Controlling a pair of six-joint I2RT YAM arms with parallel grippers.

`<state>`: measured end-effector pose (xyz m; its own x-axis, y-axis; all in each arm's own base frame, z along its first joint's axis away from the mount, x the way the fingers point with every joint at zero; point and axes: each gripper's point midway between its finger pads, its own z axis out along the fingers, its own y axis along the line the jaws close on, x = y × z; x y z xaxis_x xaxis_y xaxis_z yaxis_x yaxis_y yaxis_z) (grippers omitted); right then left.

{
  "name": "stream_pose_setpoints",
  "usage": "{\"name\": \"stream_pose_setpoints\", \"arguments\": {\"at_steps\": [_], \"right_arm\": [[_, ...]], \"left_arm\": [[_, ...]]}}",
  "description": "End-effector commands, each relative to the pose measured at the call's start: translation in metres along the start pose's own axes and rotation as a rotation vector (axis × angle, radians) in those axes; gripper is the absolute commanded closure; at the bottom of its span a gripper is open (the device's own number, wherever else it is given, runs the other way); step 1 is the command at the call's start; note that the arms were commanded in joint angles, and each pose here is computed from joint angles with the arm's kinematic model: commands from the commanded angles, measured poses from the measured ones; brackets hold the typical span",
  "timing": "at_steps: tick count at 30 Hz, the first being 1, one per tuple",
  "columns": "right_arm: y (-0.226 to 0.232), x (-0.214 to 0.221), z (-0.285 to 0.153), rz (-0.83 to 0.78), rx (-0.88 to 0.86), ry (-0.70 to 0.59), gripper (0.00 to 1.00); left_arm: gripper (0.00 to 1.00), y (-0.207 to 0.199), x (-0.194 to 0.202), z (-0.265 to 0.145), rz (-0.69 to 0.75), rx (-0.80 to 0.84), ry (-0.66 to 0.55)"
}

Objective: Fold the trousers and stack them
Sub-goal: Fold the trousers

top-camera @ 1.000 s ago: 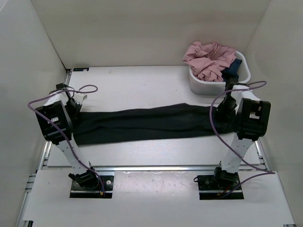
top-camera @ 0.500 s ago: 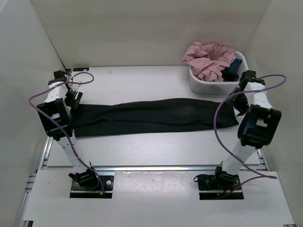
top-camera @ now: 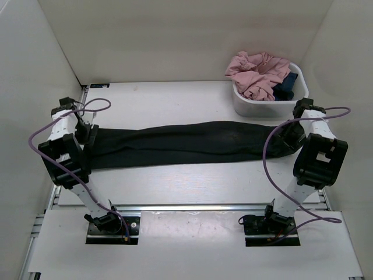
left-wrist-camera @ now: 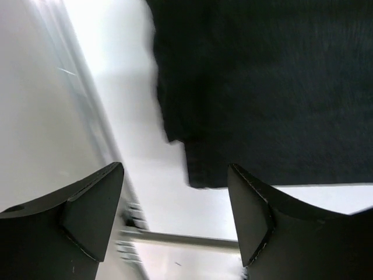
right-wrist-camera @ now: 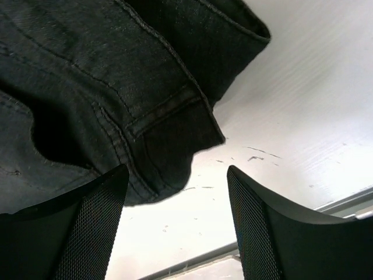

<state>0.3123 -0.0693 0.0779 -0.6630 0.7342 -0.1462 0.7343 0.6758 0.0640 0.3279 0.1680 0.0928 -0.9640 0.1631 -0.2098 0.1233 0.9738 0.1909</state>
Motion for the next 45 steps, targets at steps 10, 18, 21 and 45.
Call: {"name": "stream_pose_setpoints", "arguments": {"at_steps": [10, 18, 21, 45], "right_arm": [[0.0, -0.009, 0.025, 0.027, 0.042, 0.001, 0.34], [-0.003, -0.01, 0.031, 0.037, 0.069, 0.001, 0.45], [-0.003, -0.01, 0.031, 0.036, 0.074, 0.007, 0.55], [0.006, -0.06, -0.038, -0.076, 0.044, -0.185, 1.0]], "left_arm": [[0.18, 0.002, 0.031, 0.025, -0.252, 0.038, 0.011], [0.27, -0.029, 0.037, 0.064, -0.266, 0.189, 0.052], [0.67, -0.035, 0.034, 0.066, -0.258, 0.229, 0.039], [0.37, 0.017, 0.043, 0.044, -0.109, 0.17, 0.15]]}}
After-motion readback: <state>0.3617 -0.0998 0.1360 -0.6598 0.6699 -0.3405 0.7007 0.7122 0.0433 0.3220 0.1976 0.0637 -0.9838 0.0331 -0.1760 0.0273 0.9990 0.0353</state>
